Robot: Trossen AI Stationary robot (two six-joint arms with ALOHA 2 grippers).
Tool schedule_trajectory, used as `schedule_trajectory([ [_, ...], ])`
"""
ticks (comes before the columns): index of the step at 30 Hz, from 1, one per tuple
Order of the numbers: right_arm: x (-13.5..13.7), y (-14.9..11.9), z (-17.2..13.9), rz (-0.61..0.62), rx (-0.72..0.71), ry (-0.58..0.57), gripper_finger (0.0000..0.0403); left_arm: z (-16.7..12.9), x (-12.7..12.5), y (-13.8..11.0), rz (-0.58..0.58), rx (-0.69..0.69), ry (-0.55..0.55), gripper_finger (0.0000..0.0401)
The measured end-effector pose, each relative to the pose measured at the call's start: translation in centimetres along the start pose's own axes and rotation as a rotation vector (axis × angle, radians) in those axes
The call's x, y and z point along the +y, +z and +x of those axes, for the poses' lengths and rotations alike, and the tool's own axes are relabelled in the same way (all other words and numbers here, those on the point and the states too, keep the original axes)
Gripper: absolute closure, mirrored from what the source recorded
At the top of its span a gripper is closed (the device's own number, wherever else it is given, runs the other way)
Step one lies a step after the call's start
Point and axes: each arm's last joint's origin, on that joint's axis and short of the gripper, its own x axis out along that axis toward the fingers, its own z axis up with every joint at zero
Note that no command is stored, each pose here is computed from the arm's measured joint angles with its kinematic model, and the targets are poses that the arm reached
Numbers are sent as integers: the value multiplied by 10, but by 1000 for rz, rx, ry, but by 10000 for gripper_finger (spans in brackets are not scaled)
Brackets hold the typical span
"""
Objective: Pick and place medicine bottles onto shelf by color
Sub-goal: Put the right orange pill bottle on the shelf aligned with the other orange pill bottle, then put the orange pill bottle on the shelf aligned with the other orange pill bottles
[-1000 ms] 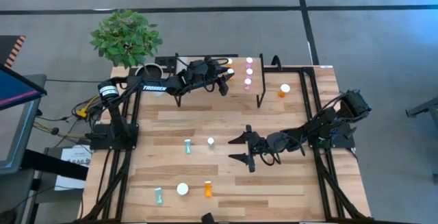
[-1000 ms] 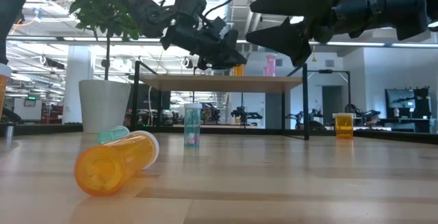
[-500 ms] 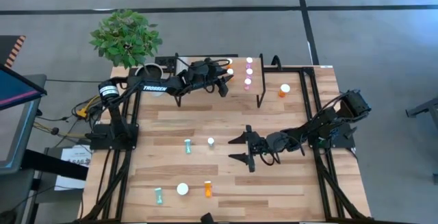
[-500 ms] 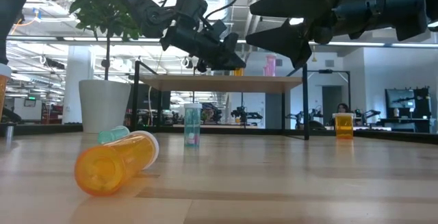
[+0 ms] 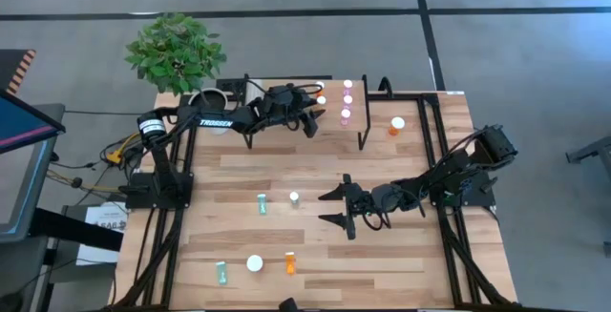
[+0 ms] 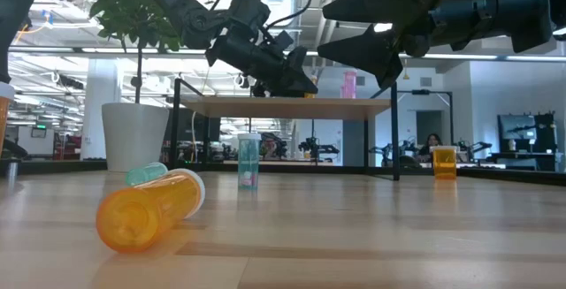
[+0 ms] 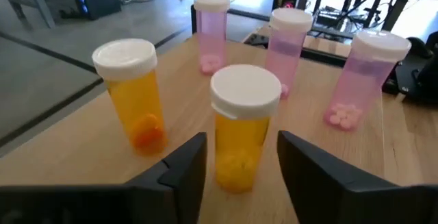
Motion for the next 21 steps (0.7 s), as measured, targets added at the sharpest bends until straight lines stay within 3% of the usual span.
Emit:
schedule_trajectory([
  [7,0,0,0,0,0,0,108,-6,0,2,1,41,14,173],
  [13,0,0,0,0,0,0,108,-34,-2,19,35,111,47,154],
  [21,0,0,0,10,0,0,108,-78,-50,24,136,279,47,154],
])
